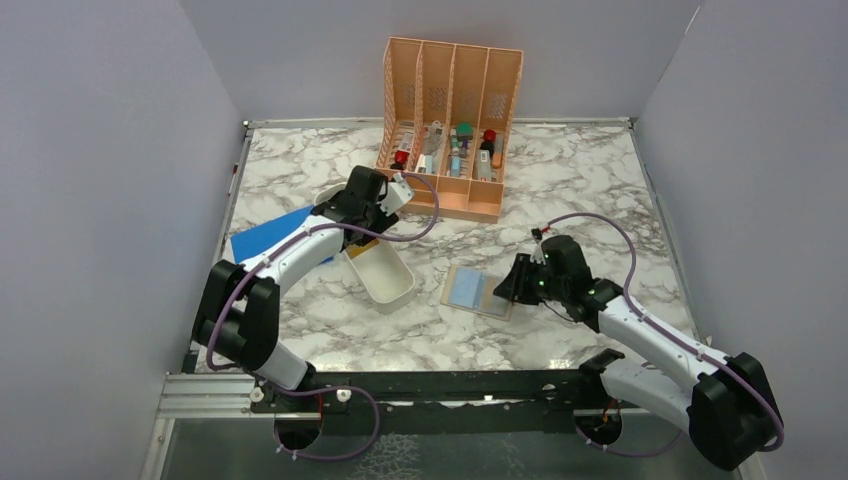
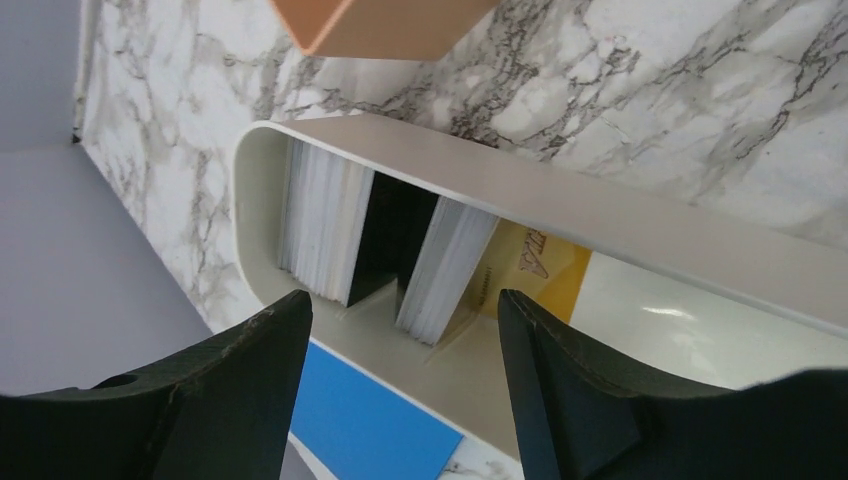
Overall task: Put the credit cards into the card holder
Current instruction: Pick up the credit card from the storage box.
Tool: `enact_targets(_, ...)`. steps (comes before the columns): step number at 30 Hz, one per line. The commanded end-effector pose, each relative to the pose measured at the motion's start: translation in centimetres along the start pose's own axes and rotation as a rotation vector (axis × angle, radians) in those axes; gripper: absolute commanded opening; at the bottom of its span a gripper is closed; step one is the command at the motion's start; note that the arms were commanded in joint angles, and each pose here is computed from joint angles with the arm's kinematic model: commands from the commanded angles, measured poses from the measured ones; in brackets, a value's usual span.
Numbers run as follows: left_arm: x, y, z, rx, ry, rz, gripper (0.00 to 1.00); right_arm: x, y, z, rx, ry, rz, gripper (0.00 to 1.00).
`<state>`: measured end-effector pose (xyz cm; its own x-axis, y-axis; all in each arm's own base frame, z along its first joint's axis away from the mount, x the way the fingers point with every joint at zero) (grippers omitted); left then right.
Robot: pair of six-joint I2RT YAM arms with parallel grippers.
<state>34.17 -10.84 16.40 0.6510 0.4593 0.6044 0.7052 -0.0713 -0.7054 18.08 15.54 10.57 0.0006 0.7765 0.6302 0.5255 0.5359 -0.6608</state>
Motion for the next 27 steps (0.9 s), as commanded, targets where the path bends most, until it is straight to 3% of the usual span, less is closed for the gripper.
enact_targets(1, -1.1, 2.0, 1.0, 0.002, 0.117, 0.038, 0.75, 0.8, -0.4, -0.7, -0.009, -0.029, -0.015, 0.34)
enact_targets(6, -1.9, 3.4, 2.2, 0.026, 0.148, 0.046, 0.78, 0.8, -0.1, -1.0, -0.012, -0.035, -0.003, 0.34)
enact_targets(15, -0.4, 5.7, 2.5, 0.064, 0.175, -0.079, 0.76, 0.7, 0.2, -1.1, -0.006, -0.03, 0.004, 0.34)
enact_targets(21, 1.6, 5.8, 2.2, 0.08, 0.199, -0.212, 0.68, 0.6, -0.1, -1.1, -0.018, -0.03, 0.017, 0.34)
enact_targets(27, 2.4, 5.9, 2.3, 0.073, 0.191, -0.222, 0.65, 0.5, -0.1, -1.1, -0.015, -0.03, 0.023, 0.34)
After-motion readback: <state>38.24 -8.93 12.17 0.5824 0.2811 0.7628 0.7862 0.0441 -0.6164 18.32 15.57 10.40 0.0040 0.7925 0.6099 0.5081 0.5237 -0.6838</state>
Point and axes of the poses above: each gripper's point midway between its finger pads, its own y axis out along the fingers, its own x axis along the line the jaws close on, z = x × y, the point moved 5 cm from there along -y, back along the fingers, and after that the axes turned 10 degrees about y, right-handed, at the moved point
